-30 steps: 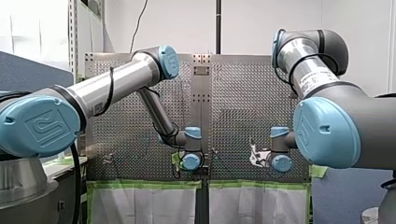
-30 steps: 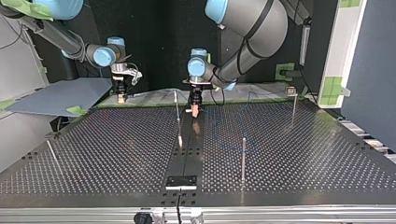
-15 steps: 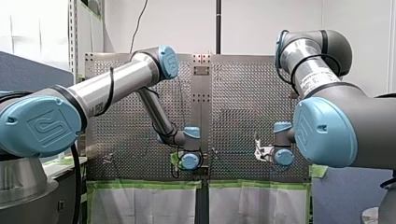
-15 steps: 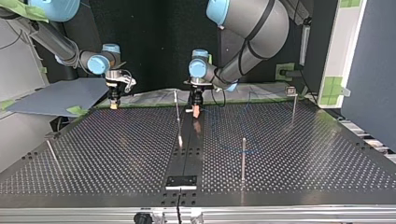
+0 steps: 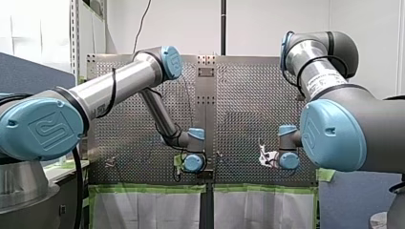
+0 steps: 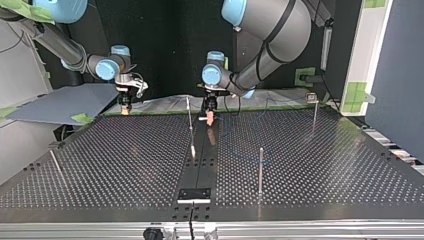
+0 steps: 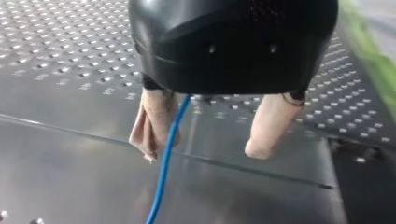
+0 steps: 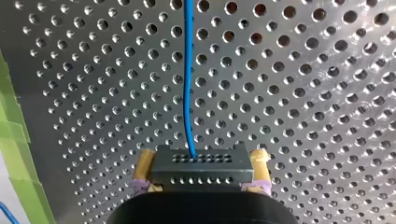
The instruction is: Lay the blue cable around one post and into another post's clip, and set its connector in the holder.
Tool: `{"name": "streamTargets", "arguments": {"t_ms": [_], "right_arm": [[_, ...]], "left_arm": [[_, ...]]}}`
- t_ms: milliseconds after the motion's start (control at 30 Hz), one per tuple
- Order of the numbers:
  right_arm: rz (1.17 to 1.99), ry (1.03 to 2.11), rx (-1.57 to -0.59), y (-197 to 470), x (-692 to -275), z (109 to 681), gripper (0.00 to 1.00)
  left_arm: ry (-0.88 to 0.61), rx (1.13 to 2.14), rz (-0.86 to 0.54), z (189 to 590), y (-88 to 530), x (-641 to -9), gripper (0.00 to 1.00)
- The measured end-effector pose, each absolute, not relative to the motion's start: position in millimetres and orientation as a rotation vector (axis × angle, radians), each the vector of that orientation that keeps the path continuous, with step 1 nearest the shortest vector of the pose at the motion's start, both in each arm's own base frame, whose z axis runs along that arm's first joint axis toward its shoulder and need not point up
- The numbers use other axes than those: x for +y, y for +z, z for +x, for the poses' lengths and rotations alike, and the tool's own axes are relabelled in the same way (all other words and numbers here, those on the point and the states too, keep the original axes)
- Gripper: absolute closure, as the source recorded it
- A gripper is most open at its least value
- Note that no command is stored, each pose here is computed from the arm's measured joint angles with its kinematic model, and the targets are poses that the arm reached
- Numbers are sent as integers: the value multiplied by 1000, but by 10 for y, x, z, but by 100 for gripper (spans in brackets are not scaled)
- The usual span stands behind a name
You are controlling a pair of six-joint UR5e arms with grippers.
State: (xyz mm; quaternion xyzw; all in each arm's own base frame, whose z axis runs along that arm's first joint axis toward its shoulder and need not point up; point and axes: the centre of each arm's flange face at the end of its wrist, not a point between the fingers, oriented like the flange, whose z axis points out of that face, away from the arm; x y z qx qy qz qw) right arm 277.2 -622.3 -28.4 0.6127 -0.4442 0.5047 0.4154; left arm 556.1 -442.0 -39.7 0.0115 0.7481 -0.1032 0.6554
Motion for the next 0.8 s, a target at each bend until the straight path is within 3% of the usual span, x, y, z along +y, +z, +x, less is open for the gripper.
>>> {"name": "streamTargets", "arguments": {"t_ms": [800], "right_arm": [[1551,1262,-1121,-328,-6191,2798,100]], "left_arm": [[-185,1874,444,4885,-141,-4407,0]]}}
